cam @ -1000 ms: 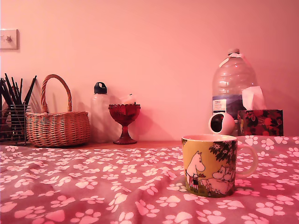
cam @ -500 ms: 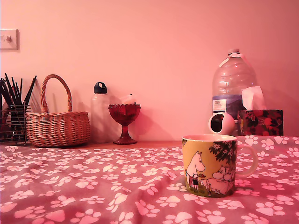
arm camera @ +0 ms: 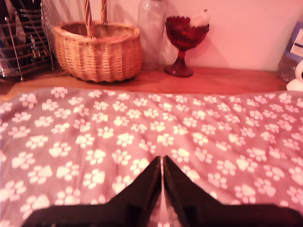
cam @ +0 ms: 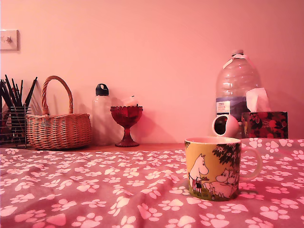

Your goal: Pick the coffee capsule and then drop it inside the coffee cup in front of you

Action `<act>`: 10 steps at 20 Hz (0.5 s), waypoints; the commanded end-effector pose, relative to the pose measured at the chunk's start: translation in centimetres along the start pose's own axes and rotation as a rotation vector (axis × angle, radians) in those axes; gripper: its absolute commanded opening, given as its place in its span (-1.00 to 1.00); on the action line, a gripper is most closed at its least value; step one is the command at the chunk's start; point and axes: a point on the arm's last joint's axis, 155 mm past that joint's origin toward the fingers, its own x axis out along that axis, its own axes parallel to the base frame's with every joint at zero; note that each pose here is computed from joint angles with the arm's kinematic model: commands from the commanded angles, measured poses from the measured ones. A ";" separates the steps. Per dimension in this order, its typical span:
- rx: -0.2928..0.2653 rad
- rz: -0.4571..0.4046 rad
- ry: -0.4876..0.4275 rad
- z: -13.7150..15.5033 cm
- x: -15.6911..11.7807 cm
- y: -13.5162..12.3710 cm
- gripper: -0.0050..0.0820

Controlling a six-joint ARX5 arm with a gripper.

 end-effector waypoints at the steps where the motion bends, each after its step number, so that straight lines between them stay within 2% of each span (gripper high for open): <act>1: -0.011 0.009 0.000 -1.0 0.0 0.3 -0.93; 6: -0.030 0.090 -0.085 0.2 -1.5 1.6 -0.93; 10: -0.053 0.095 -0.106 0.2 -2.2 1.7 -0.93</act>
